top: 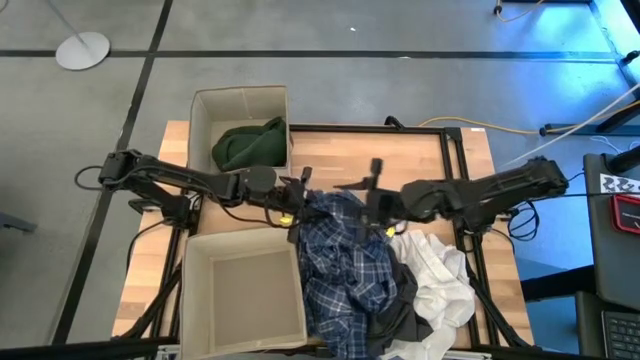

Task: Sort clothes
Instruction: Put the blue long sleeve shirt into the top laundry organizer

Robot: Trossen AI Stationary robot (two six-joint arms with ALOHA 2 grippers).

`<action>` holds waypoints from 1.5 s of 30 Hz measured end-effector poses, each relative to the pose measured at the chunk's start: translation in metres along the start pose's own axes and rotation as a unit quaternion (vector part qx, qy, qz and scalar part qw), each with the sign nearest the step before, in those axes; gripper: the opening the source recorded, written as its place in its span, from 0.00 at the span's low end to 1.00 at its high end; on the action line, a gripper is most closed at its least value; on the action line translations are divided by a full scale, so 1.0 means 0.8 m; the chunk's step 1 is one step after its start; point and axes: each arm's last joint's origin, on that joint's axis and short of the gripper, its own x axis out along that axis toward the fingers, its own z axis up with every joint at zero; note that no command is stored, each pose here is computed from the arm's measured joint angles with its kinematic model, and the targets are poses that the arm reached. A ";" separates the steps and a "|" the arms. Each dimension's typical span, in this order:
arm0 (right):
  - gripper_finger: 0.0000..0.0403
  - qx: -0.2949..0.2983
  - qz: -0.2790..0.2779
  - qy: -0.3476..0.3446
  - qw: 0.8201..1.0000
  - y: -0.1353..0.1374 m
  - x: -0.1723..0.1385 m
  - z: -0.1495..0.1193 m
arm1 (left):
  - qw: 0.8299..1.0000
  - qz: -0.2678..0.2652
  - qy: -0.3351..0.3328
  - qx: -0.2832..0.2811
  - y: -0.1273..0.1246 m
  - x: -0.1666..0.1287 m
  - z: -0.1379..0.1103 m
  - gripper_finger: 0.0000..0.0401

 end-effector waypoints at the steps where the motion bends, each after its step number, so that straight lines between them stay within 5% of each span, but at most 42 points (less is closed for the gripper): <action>1: 0.40 0.003 -0.002 0.007 1.000 -0.001 -0.008 0.001 | 1.000 0.005 -0.006 0.001 0.001 -0.004 0.004 0.01; 6: 0.54 0.021 -0.042 0.049 0.998 -0.015 -0.059 0.003 | 0.998 0.046 -0.031 0.006 0.015 -0.024 0.025 0.02; 12: 0.60 0.084 -0.052 0.120 0.988 -0.024 -0.101 -0.015 | 0.993 0.089 -0.079 0.019 0.036 -0.054 0.061 0.01; 19: 0.60 0.111 -0.061 0.231 0.965 -0.015 -0.106 -0.048 | 0.977 0.159 -0.118 0.077 0.061 -0.084 0.130 0.01; 27: 0.60 0.099 -0.077 0.258 0.958 0.006 -0.093 -0.084 | 0.947 0.275 -0.097 0.137 0.085 -0.131 0.217 0.01; 35: 0.60 0.108 -0.082 0.250 0.959 0.025 -0.081 -0.113 | 0.887 0.408 -0.090 0.197 0.091 -0.199 0.295 0.01; 45: 0.60 0.114 -0.081 0.246 0.959 0.034 -0.077 -0.126 | 0.769 0.575 -0.040 0.275 0.081 -0.283 0.359 0.01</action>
